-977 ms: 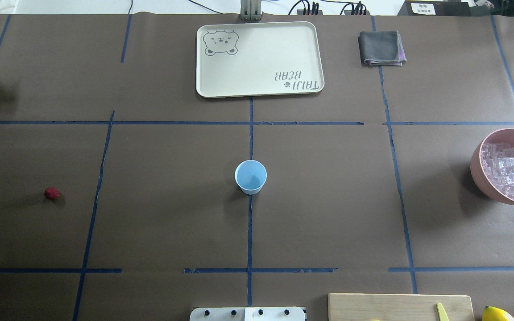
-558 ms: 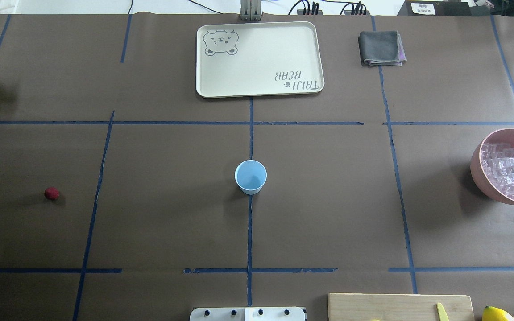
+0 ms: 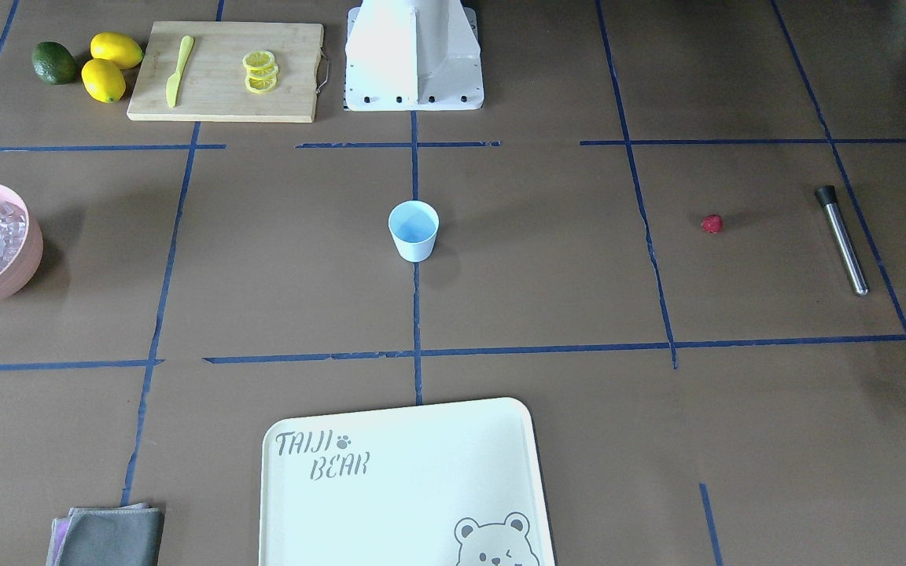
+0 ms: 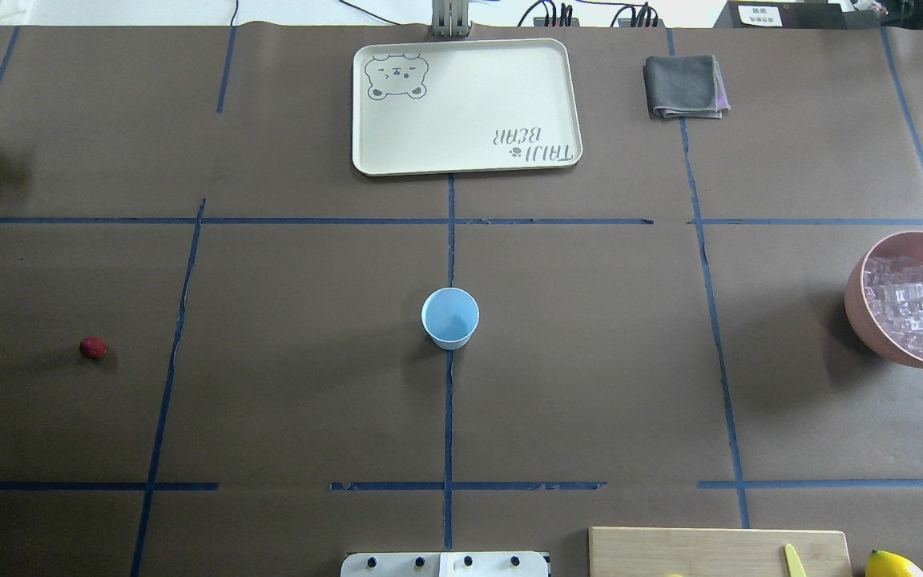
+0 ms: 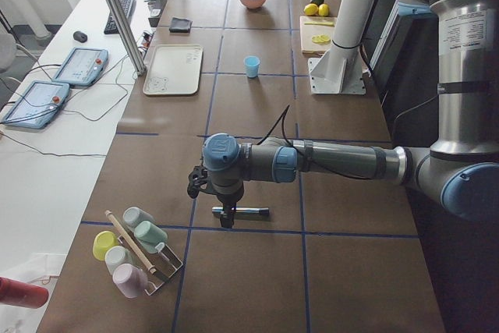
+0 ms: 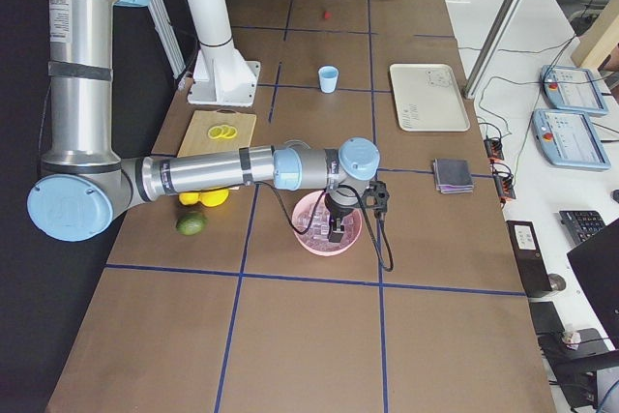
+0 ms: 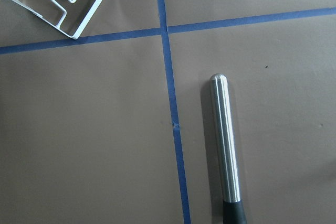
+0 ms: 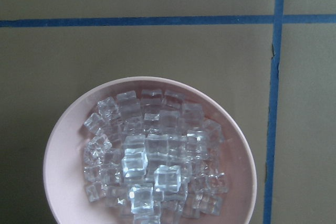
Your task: Mash ice and strawberries in cup
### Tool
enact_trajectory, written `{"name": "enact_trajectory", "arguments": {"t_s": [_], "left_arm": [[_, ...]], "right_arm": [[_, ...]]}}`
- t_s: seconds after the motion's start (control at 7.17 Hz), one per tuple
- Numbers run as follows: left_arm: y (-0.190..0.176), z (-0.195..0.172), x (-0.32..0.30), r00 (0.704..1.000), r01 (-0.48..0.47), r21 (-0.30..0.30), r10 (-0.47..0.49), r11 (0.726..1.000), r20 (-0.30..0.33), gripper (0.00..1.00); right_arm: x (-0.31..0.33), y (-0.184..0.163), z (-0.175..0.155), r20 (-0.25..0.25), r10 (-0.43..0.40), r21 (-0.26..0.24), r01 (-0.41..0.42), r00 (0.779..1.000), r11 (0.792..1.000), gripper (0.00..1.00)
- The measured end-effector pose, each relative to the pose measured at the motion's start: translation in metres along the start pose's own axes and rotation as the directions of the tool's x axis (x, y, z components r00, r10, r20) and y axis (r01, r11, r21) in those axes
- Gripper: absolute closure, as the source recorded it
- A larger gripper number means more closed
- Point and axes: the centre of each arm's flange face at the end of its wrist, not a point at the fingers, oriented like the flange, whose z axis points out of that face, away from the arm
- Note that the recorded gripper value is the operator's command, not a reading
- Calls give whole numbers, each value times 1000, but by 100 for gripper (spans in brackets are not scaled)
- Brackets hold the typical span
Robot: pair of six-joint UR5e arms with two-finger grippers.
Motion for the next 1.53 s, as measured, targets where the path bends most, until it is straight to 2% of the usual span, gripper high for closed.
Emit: {"name": "enact_trajectory", "arguments": {"t_s": [0.28, 0.42, 0.56, 1.26, 1.4, 1.53], "left_arm": [[-2, -2, 2, 1000, -14, 14, 14, 1000, 1, 0], [-2, -2, 2, 1000, -18, 19, 18, 1000, 2, 0], [-2, -2, 2, 1000, -20, 21, 20, 1000, 2, 0], [-2, -3, 3, 1000, -22, 22, 22, 999, 2, 0], [-2, -3, 3, 1000, -23, 23, 23, 999, 2, 0], [-2, -3, 3, 1000, -23, 23, 23, 999, 2, 0]], "right_arm": [[-32, 24, 32, -13, 75, 66, -74, 997, 995, 2], [-45, 34, 55, -26, 126, 102, -123, 992, 987, 5], [-51, 39, 68, -30, 164, 118, -159, 986, 980, 7], [-58, 44, 95, -62, 180, 104, -173, 982, 980, 15], [-56, 44, 97, -71, 181, 108, -172, 981, 979, 24], [-55, 43, 99, -80, 182, 111, -172, 980, 979, 39]]}}
